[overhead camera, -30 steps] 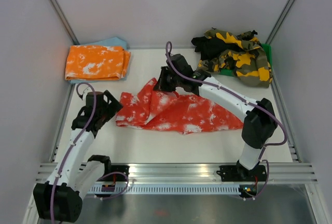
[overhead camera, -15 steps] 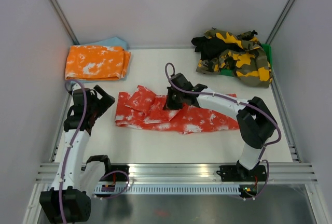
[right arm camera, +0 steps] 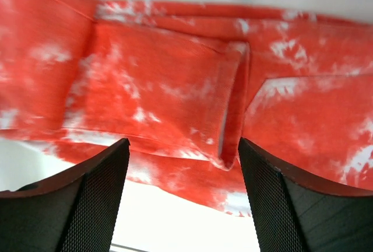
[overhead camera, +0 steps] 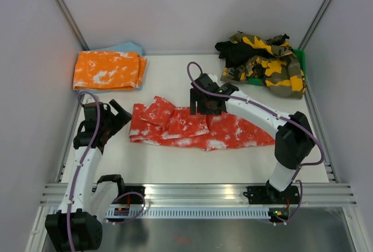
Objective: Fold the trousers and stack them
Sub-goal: Fold the trousers
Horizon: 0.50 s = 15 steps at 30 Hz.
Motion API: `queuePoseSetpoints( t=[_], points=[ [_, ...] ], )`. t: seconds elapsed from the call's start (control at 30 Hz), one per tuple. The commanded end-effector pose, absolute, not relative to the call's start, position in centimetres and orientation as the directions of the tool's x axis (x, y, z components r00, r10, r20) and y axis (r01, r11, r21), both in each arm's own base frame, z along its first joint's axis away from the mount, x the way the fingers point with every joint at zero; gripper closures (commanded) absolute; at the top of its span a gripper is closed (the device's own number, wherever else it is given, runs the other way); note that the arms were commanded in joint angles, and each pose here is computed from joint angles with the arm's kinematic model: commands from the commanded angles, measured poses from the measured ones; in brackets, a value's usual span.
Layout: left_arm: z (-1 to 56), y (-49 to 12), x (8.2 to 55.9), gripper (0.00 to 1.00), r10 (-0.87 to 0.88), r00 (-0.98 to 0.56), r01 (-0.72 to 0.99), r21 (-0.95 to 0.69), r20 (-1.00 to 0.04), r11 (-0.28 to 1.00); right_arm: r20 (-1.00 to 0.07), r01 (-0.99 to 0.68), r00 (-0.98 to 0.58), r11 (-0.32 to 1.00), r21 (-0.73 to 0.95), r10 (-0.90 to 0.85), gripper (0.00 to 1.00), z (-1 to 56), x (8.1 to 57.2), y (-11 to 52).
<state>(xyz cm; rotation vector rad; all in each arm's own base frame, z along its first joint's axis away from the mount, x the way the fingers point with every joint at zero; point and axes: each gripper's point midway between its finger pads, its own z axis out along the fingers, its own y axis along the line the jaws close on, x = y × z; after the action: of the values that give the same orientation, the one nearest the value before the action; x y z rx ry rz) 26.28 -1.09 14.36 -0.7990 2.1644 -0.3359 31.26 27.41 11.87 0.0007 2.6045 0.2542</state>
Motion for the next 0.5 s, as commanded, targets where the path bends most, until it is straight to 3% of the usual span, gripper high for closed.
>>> queuePoseSetpoints(
  t=[0.0, 0.13, 0.47],
  points=[
    [14.6, -1.1, 26.3, 0.03, -0.61, -0.499, -0.392, -0.467, -0.616, 0.792, -0.595, -0.155, -0.804, 0.96, 0.234, 0.016, 0.18, 18.4, 32.4, 28.5],
    [14.2, -1.0, 26.1, 0.03, -0.618, -0.495, -0.409, -0.464, -0.611, 0.786, -0.604, -0.296, -0.797, 0.87, 0.394, 0.003, 0.18, 20.9, 31.9, 34.3],
    [12.6, 1.4, 24.3, 0.01, -0.674, -0.442, -0.577, -0.388, -0.591, 0.719, -0.6, -0.366, -0.795, 0.859, 0.357, -0.09, 0.14, 15.0, 30.1, 45.3]
  ],
)
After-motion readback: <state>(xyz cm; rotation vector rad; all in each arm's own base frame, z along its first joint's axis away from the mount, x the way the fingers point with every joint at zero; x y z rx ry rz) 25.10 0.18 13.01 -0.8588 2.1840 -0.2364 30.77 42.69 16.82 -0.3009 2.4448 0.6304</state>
